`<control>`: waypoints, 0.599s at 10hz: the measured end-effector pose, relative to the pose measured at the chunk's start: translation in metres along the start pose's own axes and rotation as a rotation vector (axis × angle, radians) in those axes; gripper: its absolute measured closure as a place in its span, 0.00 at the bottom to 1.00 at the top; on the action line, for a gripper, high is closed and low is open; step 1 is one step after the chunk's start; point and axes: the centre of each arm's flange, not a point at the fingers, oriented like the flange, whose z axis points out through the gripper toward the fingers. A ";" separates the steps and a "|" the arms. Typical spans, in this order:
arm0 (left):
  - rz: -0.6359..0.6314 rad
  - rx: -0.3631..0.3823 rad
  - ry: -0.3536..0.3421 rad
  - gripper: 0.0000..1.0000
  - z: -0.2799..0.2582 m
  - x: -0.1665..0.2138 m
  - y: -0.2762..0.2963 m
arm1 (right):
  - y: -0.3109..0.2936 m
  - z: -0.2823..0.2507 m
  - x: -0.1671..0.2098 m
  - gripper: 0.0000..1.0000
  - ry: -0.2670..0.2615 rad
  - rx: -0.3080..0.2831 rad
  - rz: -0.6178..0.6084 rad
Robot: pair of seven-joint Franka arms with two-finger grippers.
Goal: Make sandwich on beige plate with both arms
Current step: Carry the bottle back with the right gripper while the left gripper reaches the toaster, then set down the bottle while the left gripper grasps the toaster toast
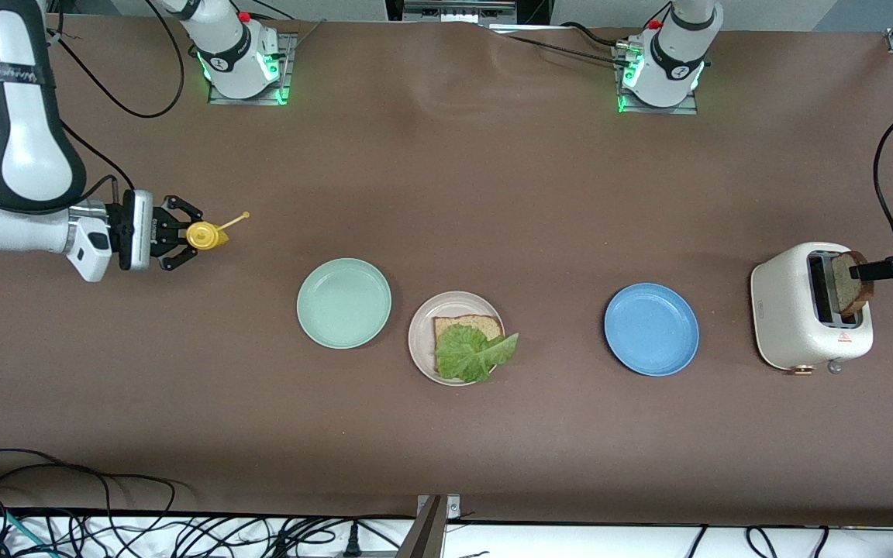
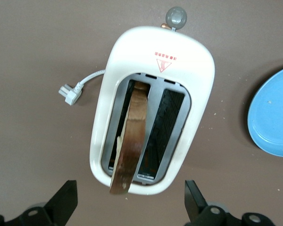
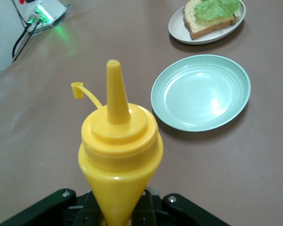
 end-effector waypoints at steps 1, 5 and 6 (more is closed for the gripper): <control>-0.001 0.000 -0.005 0.00 0.012 0.006 -0.001 | -0.008 0.006 -0.022 0.90 0.047 -0.003 -0.056; -0.008 -0.005 -0.046 0.00 0.037 0.010 -0.006 | -0.033 0.041 -0.097 0.90 0.182 -0.006 -0.162; -0.009 -0.006 -0.050 0.00 0.038 0.009 -0.007 | -0.040 0.049 -0.116 0.90 0.211 0.003 -0.149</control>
